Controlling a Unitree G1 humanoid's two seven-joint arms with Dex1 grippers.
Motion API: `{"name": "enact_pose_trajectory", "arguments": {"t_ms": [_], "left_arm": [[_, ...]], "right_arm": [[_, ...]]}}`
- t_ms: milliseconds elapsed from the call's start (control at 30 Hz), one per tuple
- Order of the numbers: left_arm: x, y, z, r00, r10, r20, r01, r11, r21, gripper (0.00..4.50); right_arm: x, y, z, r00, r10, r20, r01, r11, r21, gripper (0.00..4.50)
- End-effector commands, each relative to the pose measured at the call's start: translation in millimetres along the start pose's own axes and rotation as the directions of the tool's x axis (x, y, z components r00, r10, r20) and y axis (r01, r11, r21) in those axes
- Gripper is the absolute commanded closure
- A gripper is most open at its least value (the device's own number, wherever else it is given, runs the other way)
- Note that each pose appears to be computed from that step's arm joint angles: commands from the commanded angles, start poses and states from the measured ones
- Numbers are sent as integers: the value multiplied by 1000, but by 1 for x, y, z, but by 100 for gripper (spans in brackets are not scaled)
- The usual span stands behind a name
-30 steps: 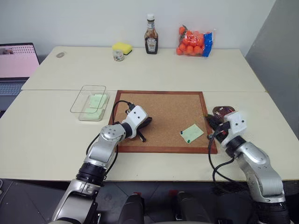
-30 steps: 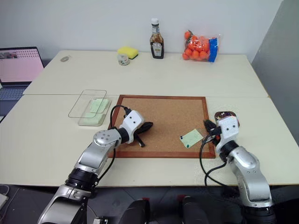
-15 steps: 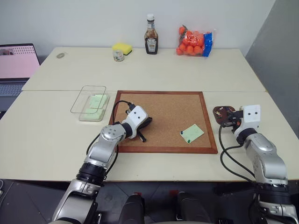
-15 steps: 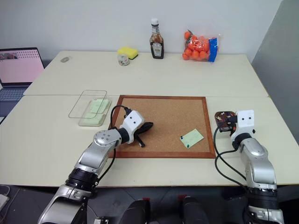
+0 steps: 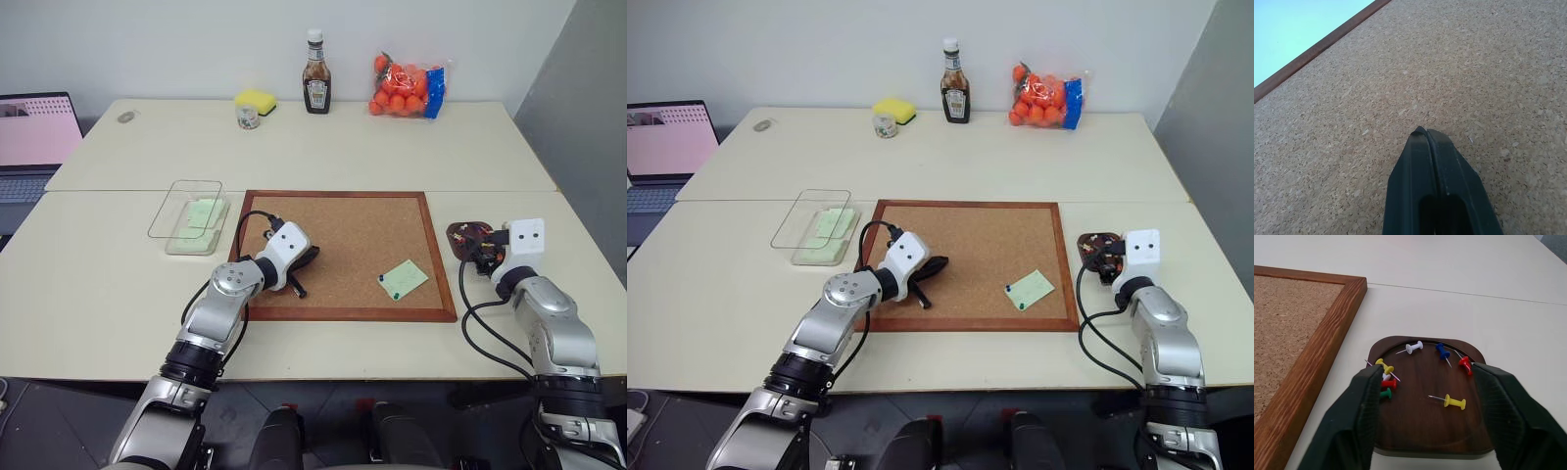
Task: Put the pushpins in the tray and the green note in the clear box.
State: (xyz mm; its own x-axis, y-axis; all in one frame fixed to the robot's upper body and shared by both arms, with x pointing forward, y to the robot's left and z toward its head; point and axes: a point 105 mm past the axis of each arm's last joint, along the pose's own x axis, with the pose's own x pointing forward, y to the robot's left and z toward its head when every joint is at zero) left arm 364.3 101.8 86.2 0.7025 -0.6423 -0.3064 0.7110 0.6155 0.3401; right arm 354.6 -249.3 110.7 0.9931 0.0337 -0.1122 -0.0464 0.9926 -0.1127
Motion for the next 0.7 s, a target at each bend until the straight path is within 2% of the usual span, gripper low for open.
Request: {"name": "enact_pose_trajectory", "arguments": {"t_ms": [33,133,233,300,433,700], "left_arm": [[1,-12,-18,997,-42,-66,41,999,-11,450],[1,-11,-19,997,-41,-67,40,999,-11,450],[1,-11,-19,997,-42,-69,42,999,-11,450],[1,-11,-20,997,-44,-71,43,999,-11,450],[1,-11,-21,996,-49,-75,48,999,-8,450],[1,-10,-20,995,-53,-80,53,999,-4,450]], "right_arm": [[-18,7,38,986,88,144,-88,996,-8,119],[-37,29,38,965,222,137,-220,975,-34,119],[-68,77,33,878,471,84,-465,882,-77,119],[-80,97,25,829,559,31,-552,826,-115,119],[-87,122,10,766,642,-36,-638,753,-159,119],[-75,137,-3,735,674,-73,-673,713,-197,119]]}}
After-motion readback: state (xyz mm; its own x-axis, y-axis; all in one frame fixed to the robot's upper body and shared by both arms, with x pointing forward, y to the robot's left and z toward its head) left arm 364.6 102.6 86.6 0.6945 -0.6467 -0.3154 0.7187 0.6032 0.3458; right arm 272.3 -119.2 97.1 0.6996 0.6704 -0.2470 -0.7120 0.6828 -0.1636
